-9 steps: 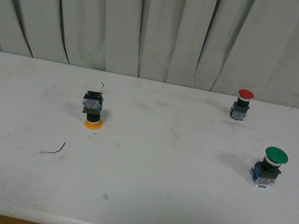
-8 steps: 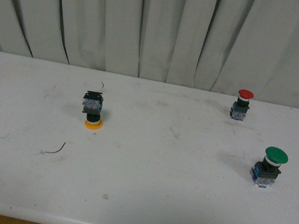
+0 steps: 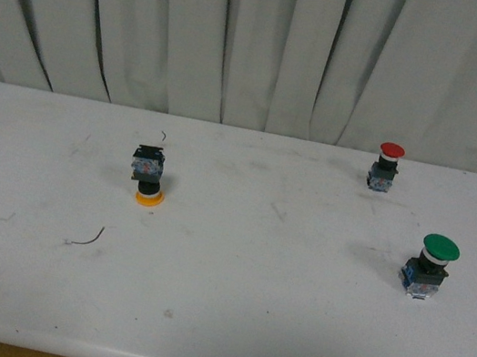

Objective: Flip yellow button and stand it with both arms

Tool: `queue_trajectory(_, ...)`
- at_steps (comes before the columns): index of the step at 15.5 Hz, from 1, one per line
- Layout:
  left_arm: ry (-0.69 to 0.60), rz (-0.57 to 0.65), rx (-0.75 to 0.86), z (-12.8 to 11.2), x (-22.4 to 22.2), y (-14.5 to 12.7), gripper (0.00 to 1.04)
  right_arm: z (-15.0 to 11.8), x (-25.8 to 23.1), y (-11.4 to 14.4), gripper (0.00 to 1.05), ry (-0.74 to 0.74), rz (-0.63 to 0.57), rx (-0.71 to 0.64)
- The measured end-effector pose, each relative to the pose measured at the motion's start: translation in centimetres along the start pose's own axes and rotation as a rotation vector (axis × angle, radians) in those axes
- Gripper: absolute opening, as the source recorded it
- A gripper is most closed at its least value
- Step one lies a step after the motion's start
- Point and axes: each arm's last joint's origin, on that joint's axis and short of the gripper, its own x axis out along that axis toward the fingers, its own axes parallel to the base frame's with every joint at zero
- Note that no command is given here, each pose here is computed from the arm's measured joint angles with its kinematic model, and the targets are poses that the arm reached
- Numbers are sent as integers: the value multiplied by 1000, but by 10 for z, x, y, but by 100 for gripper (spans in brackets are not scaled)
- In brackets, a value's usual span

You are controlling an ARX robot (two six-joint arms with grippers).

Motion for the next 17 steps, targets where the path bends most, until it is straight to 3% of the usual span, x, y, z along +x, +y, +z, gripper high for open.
queue_trajectory(12,0,0,0,0,0,0,98,0,0,0,98,0,0,0)
queue_trajectory(13,114,56,-36,-2,0,-1,98,0,0,0,98,0,0,0)
queue_trajectory(14,214,113,-72,1,1,-5,98,0,0,0,98,0,0,0)
queue_trajectory(17,92,127,-138,33,15,-13,98,0,0,0,98,0,0,0)
